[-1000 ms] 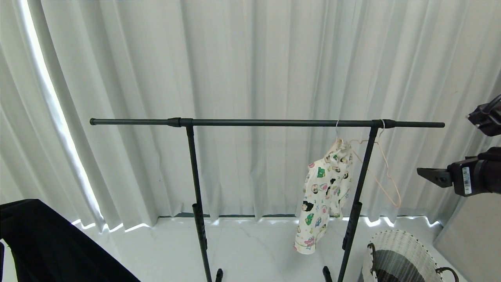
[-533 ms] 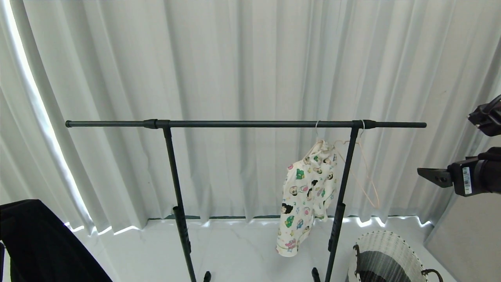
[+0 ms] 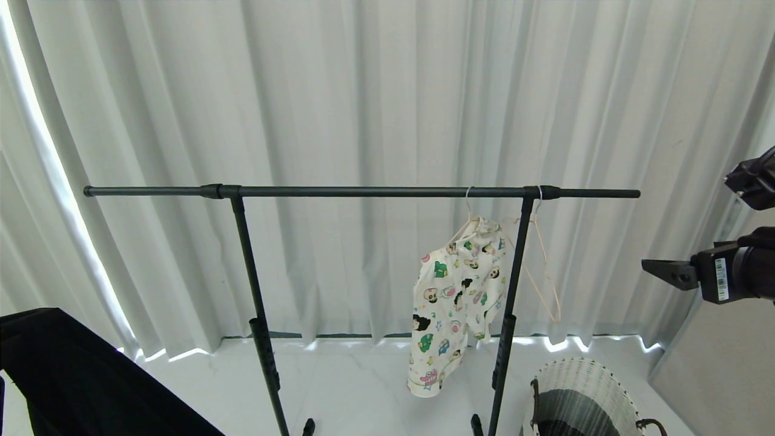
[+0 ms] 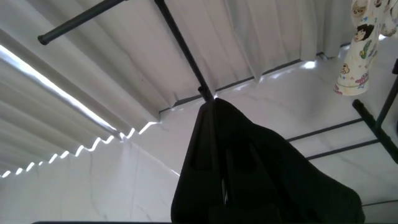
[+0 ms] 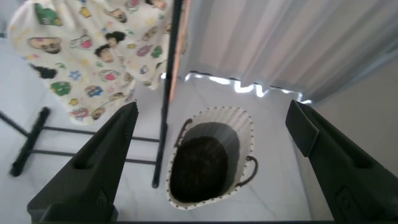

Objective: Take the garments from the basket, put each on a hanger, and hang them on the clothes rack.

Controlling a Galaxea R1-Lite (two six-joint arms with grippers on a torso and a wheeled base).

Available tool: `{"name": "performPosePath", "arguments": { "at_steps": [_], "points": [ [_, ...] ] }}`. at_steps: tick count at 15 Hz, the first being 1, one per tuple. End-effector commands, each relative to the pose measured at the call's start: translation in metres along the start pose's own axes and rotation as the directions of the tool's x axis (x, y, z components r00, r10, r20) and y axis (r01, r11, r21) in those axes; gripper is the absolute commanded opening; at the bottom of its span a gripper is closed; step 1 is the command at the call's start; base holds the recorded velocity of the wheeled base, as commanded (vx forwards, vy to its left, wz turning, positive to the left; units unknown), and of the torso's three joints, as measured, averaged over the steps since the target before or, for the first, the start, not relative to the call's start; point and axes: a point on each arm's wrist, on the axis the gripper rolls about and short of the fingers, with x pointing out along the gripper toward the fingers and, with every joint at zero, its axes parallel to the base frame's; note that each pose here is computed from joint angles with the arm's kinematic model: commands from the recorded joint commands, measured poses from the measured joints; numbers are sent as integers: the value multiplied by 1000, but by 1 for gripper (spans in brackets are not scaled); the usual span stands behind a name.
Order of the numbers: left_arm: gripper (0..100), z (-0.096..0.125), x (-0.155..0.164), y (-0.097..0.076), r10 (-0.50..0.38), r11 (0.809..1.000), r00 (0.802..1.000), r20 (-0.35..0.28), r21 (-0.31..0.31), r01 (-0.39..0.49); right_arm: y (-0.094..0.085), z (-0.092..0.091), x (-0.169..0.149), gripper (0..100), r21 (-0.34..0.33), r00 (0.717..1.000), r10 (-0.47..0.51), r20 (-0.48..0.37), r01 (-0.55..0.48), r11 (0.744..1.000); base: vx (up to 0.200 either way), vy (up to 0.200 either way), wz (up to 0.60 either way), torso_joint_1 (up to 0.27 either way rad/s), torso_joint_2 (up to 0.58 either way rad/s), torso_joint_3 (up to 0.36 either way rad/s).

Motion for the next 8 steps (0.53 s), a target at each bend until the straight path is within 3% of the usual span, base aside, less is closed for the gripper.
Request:
{"name": "performPosePath", "arguments": {
  "at_steps": [1, 4, 8],
  "points": [
    [0, 0, 0, 0, 0, 1000, 1000, -2, 2, 0, 0, 0, -6, 100, 5, 999, 34, 17, -34, 999, 0, 0, 0, 0, 0, 0],
    [0, 0, 0, 0, 0, 1000, 1000, -2, -1, 0, 2, -14, -2, 100, -1, 999, 44, -2, -44, 999, 0, 0, 0, 0, 0, 0],
    [0, 0, 2, 0, -1, 1000, 1000, -7, -1, 1, 2, -20, 1, 100, -1, 999, 41, 24, -41, 999, 200, 0, 0, 1, 1, 1]
  ]
}}
